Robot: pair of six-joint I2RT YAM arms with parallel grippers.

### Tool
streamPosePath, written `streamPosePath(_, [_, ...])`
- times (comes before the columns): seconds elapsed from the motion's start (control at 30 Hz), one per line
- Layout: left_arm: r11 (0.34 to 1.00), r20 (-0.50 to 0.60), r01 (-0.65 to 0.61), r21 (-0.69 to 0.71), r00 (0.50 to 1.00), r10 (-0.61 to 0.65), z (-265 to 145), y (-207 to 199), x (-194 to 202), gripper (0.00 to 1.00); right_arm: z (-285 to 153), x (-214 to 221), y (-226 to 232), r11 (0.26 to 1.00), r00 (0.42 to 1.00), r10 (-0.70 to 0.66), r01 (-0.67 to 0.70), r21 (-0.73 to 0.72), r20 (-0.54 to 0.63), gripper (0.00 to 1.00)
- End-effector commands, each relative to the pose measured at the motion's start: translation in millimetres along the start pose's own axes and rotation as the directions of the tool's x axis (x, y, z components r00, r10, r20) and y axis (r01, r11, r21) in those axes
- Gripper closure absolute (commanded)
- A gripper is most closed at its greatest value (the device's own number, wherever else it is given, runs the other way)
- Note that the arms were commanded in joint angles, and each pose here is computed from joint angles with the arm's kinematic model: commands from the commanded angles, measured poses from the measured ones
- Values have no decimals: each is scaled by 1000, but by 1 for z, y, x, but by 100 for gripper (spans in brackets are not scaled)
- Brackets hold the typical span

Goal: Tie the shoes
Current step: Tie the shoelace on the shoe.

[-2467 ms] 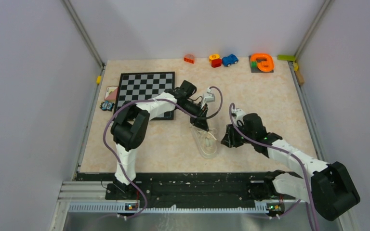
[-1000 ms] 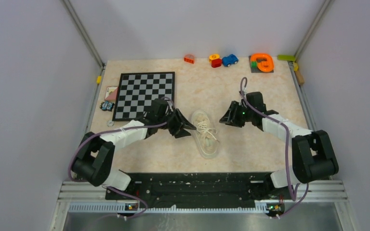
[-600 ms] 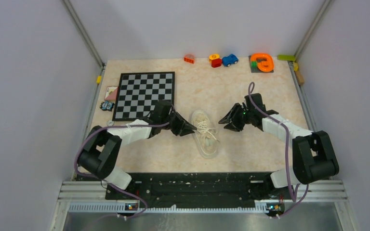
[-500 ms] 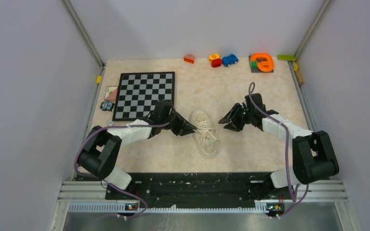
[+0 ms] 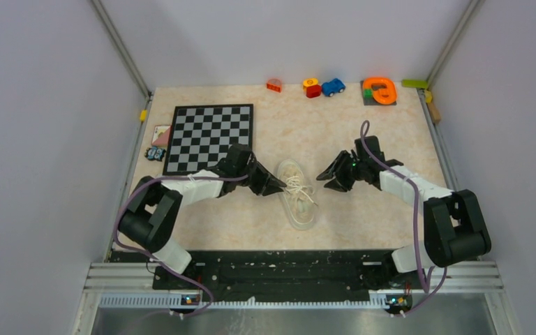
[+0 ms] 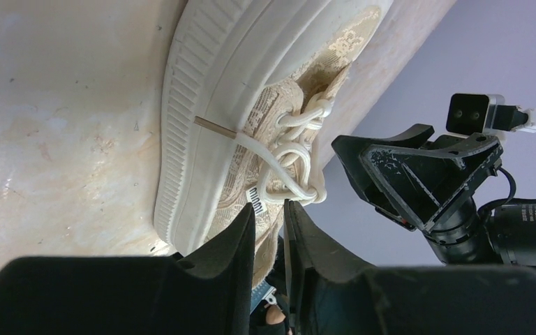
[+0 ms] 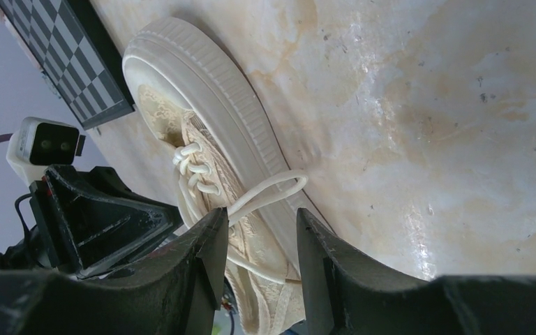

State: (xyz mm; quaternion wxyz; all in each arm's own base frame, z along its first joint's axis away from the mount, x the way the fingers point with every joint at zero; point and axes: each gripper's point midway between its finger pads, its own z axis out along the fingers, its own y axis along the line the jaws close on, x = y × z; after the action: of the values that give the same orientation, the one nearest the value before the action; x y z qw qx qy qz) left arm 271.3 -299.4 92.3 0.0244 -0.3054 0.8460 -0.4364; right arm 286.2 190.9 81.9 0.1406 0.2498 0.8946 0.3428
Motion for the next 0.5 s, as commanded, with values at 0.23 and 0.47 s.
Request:
streamPosePath(0.23, [999, -12, -33, 21, 999, 33, 6, -12, -2, 77, 9, 3, 30, 999, 1000, -29, 28, -45, -6, 57])
streamPosePath(0.47, [999, -19, -37, 22, 999, 37, 10, -13, -3, 77, 13, 3, 30, 999, 1000, -26, 26, -40, -7, 56])
